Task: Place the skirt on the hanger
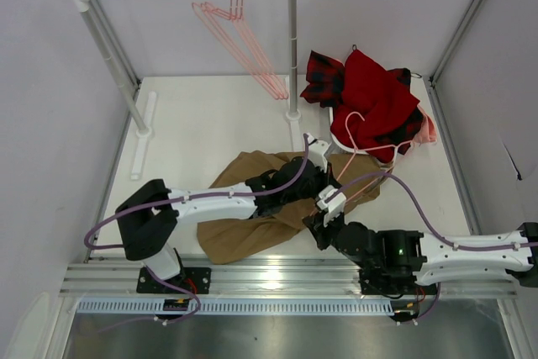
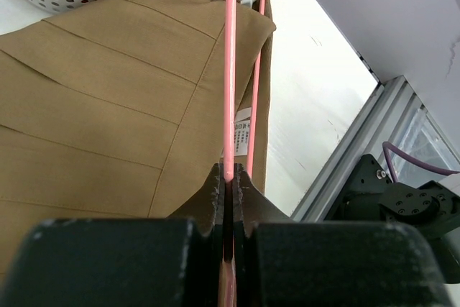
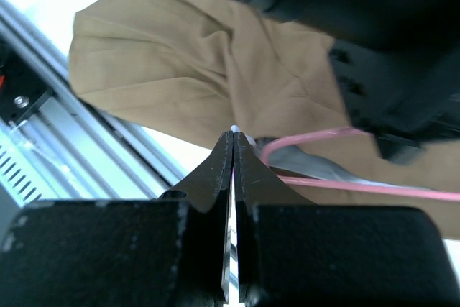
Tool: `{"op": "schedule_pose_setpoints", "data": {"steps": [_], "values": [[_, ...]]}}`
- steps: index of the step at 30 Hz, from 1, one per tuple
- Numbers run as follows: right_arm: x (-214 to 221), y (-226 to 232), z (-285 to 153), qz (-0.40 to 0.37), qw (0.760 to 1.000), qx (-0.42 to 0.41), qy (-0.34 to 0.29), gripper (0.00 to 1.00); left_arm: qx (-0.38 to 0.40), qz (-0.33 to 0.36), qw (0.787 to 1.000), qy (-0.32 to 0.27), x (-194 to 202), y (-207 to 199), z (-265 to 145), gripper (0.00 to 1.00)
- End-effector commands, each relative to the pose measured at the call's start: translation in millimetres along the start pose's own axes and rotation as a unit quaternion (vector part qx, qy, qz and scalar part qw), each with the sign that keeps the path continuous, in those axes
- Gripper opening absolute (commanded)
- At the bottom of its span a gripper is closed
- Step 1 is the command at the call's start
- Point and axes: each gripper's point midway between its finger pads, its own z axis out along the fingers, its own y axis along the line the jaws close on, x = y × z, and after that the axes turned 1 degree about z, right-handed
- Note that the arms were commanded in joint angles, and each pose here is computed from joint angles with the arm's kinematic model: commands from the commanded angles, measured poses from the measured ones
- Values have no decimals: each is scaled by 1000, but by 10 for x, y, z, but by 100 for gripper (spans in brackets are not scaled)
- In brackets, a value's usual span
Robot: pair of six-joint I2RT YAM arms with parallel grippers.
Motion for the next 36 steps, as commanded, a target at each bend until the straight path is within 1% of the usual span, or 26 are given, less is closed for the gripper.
{"op": "schedule_pose_setpoints", "data": {"steps": [1,6,11,17,22,25,28,33,36], "values": [[-313,-107,-88,12,999,34,-34,0,8,5,999,-49,-352,-127,-122,0],[-319,-180,-161,25,998,44,-27,0,7,23,998,-62,-447,-136,-201,0],[-331,-147,-182,33,999,33,-27,0,13,37,997,-74,-470,-138,-246,0],[-302,-252,-187,42,997,61,-28,0,15,52,996,-78,-493,-186,-300,0],[-475,-254,-188,57,994,67,-58,0,16,54,995,-78,-470,-263,-299,0],[-516,-296,-177,52,993,82,-68,0,15,55,996,-72,-417,-295,-281,0],[-512,-354,-154,46,991,107,-69,0,7,61,996,-70,-397,-319,-288,0],[-593,-284,-125,48,991,97,-80,0,-7,64,996,-67,-397,-317,-273,0],[-585,-336,-131,40,990,112,-77,0,-21,67,995,-64,-408,-271,-305,0]]}}
